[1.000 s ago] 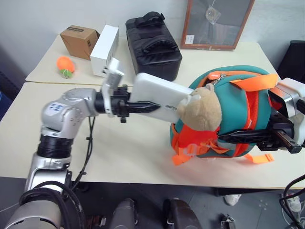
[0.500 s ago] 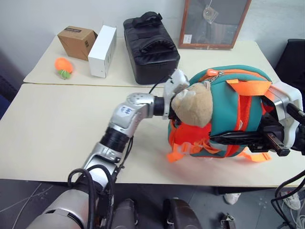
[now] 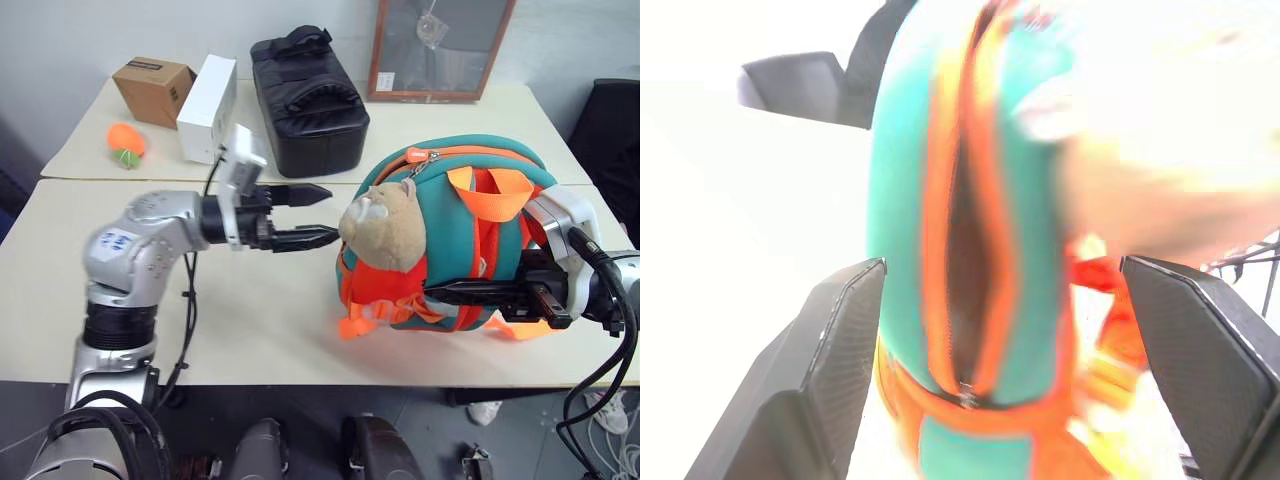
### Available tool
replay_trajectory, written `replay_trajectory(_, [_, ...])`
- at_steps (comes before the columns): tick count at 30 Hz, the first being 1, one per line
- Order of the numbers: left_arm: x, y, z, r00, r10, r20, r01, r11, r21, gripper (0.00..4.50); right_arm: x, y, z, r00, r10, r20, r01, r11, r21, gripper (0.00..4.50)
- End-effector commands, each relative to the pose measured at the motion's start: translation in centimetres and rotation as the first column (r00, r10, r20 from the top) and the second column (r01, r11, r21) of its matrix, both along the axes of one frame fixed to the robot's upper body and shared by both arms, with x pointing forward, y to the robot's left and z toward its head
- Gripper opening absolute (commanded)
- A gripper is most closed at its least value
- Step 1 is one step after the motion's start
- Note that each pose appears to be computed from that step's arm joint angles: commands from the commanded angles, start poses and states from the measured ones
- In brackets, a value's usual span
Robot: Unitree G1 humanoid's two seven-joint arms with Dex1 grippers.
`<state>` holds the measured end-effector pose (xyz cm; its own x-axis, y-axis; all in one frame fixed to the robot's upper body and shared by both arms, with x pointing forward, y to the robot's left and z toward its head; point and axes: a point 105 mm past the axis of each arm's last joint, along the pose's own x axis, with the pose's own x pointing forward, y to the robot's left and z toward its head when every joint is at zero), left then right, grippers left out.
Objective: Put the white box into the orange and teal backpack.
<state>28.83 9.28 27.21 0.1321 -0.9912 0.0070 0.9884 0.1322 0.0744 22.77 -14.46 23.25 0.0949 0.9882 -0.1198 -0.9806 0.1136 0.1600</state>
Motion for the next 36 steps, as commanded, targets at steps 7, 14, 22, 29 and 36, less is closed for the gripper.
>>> replay_trajectory(7, [-1.4, -4.2, 2.9, 0.978, 0.045, 0.203, -0.042, 0.999, -0.019, 3.93, 0.1, 0.9, 0.5, 0.999, 0.023, 0.045, -0.024, 0.999, 0.021, 0.0])
replay_trajectory(14, [-1.0, -6.3, -0.4, 0.974, -0.004, 0.225, -0.027, 0.99, 0.136, 3.93, 0.5, 1.1, 1.0, 0.999, 0.018, 0.047, -0.02, 0.999, 0.043, 0.0])
replay_trajectory(22, [-0.6, -6.7, -0.1, 0.98, -0.018, 0.197, 0.001, 0.996, 0.084, 3.53, 0.5, 1.2, 0.8, 0.999, -0.016, 0.043, 0.014, 0.999, 0.053, 0.0])
replay_trajectory(29, [-0.2, -6.0, 0.5, 0.983, -0.017, 0.181, 0.005, 0.998, 0.065, 1.48, 0.5, 1.0, 1.0, 0.998, -0.042, 0.045, 0.039, 0.997, 0.066, 0.0])
replay_trajectory(36, [1.2, -4.3, 2.3, 0.976, 0.034, 0.216, -0.049, 0.997, 0.062, 0.46, 0.6, 0.0, 0.9, 0.995, -0.099, 0.032, 0.097, 0.993, 0.074, 0.0])
